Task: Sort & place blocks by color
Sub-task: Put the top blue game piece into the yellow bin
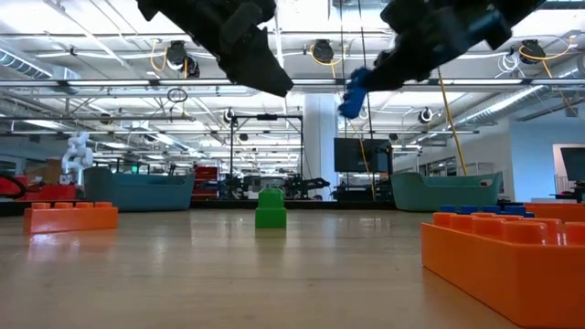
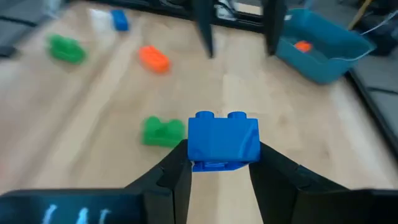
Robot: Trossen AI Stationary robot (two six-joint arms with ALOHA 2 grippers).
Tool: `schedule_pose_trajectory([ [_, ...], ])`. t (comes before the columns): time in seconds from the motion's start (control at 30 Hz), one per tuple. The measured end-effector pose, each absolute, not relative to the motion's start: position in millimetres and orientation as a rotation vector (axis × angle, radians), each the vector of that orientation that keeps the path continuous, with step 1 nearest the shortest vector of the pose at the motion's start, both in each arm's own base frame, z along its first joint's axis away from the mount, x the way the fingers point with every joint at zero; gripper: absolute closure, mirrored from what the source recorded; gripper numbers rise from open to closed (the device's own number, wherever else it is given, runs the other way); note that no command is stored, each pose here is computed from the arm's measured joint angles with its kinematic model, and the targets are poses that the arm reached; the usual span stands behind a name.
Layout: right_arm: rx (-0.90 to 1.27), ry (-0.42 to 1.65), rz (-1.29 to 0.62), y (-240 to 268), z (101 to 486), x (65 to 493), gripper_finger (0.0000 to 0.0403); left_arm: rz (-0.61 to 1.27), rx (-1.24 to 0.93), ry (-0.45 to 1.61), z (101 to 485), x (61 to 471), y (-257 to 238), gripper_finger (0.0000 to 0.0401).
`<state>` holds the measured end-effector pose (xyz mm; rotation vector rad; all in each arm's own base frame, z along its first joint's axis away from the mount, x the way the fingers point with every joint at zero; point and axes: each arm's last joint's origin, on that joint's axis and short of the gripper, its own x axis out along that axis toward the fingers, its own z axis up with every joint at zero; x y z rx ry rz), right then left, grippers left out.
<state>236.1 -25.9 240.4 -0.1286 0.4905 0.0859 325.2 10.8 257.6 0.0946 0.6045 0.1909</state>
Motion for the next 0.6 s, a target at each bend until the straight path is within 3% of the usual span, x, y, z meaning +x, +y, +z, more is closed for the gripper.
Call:
schedule_pose_trajectory([
  [0.33,0.249,0.722,0.29,4,250,178,0.028,0.218,0.122,0.604,255,327,14,0.0155],
  [0.6,0.498,0.85,0.355,30,254,158,0.028,0.216,0.111,0.596,256,328,12,0.0155],
])
